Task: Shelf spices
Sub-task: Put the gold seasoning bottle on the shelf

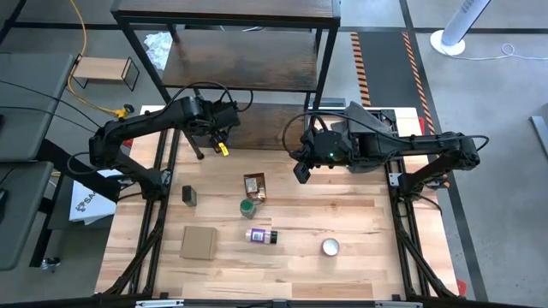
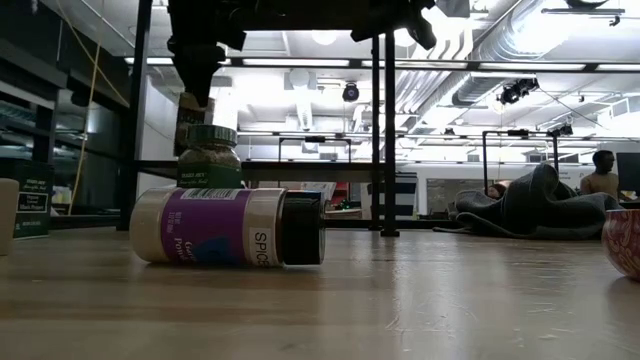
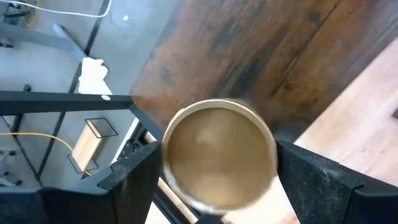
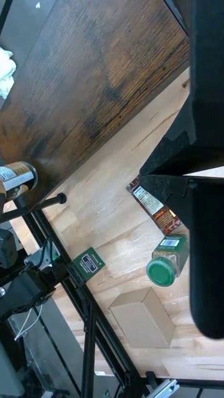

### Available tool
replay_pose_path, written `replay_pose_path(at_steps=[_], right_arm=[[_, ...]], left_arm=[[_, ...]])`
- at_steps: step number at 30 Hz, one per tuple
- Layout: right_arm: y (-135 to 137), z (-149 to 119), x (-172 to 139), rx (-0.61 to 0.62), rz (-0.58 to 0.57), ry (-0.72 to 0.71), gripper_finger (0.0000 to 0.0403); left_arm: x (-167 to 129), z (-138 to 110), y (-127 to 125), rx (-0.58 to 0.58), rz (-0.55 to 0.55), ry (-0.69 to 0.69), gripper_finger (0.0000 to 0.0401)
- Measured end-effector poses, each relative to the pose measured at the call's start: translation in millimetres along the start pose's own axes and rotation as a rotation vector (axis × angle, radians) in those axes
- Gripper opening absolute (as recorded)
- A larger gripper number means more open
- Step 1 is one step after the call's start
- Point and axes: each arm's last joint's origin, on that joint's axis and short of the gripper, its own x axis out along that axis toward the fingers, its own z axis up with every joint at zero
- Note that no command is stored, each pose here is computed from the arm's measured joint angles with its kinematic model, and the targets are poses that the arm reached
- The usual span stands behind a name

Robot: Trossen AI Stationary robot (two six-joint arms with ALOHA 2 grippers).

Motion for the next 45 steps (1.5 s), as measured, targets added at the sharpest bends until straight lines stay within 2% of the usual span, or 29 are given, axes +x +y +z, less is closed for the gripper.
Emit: replay_pose_path(at_steps=[13,19,26,29,34,38,42,45], right_arm=[[0.1,0.0,0.0,0.0,0.0,0.0,0.0],[0.1,-0.1,0.0,-0.006,0.0,0.0,0.0],[0.0,0.0,0.0,-0.005,0.0,0.001,0.0],[0.0,0.0,0.0,0.0,0.0,0.001,0.0],[0.2,-0.2,-0.1,0.021,0.003,0.002,0.0],[0.2,-0.2,-0.1,0.02,0.003,0.003,0.0],[0.1,-0.5,-0.2,0.018,0.002,0.005,0.0],[0.1,-0.5,-0.2,0.018,0.002,0.005,0.0]], left_arm=[[-0.2,0.6,0.6,0.084,0.02,-0.008,0.03],[-6.8,2.6,-4.6,0.086,-0.056,-0.04,0.03],[-32.7,20.4,-8.2,0.011,-0.1,-0.248,0.03],[-40.8,21.7,-10.5,-0.012,-0.141,-0.281,0.03],[-39.6,21.0,-19.7,-0.184,-0.145,-0.285,0.0298],[-36.8,18.9,-35.9,-0.285,-0.074,-0.332,0.0268],[-34.5,19.4,-53.4,-0.366,-0.071,-0.405,0.0207],[-35.7,20.0,-57.4,-0.424,-0.09,-0.427,0.0156]])
